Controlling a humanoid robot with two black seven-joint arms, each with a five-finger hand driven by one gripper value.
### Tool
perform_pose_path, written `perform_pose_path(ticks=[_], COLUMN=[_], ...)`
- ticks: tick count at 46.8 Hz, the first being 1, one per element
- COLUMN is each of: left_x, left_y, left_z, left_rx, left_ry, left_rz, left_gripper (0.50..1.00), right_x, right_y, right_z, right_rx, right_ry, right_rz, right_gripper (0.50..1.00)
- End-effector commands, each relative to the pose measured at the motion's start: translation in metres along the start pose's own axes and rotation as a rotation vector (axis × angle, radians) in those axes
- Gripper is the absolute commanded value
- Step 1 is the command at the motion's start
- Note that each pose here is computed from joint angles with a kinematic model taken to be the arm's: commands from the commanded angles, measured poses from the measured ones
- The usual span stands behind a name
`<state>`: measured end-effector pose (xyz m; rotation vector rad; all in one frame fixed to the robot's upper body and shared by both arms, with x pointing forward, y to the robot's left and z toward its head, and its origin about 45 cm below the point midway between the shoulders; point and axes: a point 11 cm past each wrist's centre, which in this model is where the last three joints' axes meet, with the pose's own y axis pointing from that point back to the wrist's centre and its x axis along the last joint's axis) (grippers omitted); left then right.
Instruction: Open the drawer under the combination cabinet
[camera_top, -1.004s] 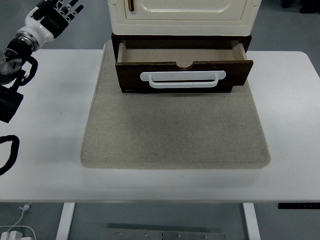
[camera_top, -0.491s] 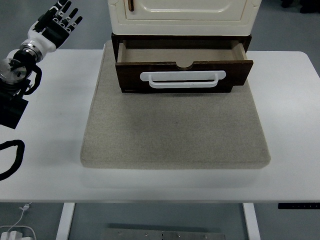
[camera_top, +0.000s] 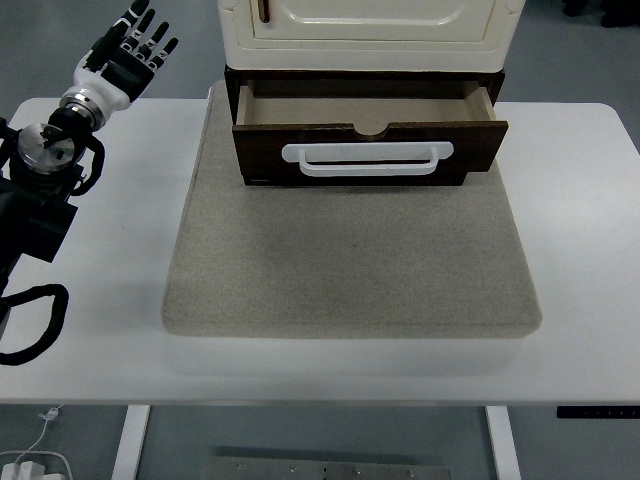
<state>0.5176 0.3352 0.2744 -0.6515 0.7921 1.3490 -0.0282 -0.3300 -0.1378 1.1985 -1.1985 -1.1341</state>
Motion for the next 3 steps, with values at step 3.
perform_pose_path(ticks=[3], left_x=[-0.0007], left_y=[-0.0004], left_z=[-0.0004], left_rx=[-0.008], left_ry=[0.006], left_rz=[-0.002], left_gripper=[1.000], right_x=[-0.0006], right_y=[0.0000], right_z=[-0.0001], right_rx=[0.000], right_ry=[0.000], right_rz=[-0.003], right_gripper=[0.928])
